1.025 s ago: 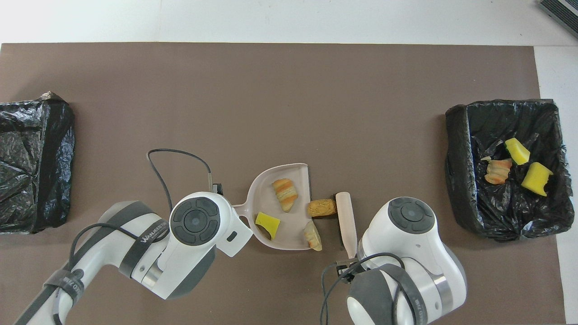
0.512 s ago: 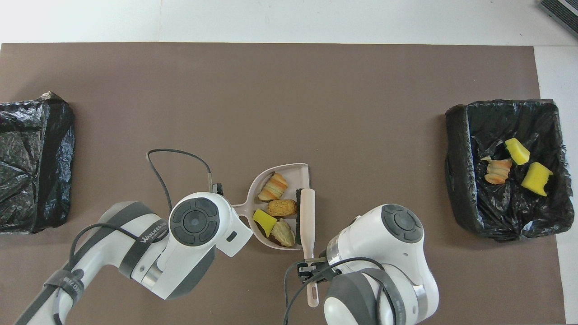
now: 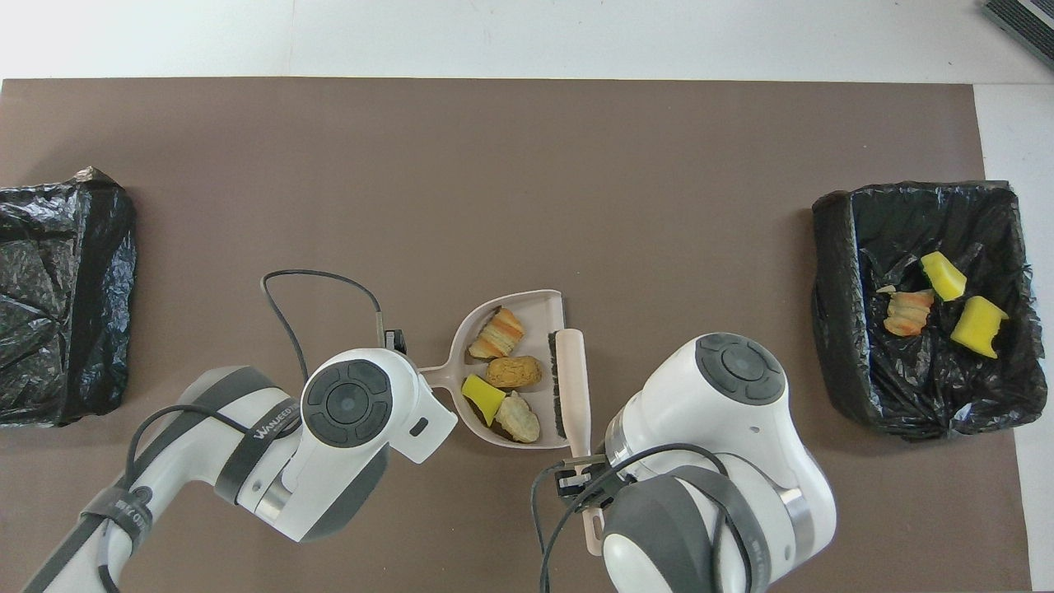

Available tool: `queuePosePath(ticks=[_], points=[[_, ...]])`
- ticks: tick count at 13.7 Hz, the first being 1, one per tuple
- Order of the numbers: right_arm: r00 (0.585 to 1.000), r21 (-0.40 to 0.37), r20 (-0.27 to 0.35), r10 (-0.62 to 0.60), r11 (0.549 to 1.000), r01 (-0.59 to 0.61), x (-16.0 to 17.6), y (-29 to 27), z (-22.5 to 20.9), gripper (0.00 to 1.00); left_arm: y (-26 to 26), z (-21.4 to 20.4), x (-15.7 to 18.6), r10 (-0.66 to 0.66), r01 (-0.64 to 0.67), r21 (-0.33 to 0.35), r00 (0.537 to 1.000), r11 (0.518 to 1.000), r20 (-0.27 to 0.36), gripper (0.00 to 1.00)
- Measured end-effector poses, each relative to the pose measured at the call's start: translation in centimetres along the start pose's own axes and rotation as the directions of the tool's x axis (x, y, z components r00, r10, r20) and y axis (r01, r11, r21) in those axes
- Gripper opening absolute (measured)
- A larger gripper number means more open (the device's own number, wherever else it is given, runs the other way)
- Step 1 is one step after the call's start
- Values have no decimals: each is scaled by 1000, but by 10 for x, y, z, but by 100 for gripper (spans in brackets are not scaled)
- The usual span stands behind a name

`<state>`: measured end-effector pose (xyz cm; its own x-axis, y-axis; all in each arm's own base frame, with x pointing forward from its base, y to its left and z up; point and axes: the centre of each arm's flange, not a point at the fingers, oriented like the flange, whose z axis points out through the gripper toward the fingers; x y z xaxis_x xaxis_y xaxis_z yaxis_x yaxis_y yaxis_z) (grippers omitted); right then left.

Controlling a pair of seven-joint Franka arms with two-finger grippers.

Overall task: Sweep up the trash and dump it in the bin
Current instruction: 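Carry the loaded dustpan to the nearer bin with the left gripper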

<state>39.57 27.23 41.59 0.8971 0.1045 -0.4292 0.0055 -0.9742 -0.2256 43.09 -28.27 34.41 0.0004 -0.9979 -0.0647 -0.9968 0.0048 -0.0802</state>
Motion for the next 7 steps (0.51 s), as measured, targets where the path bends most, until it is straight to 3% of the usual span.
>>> queuePosePath(ticks=[4, 7], points=[[999, -98, 6, 53, 994, -53, -9, 12, -49, 26, -19, -3, -17, -9, 9, 13, 1000, 1000, -8, 31], [998, -139, 5, 59, 989, -58, -9, 18, -53, 26, -45, -14, -39, -12, 12, 25, 999, 1000, -34, 31]])
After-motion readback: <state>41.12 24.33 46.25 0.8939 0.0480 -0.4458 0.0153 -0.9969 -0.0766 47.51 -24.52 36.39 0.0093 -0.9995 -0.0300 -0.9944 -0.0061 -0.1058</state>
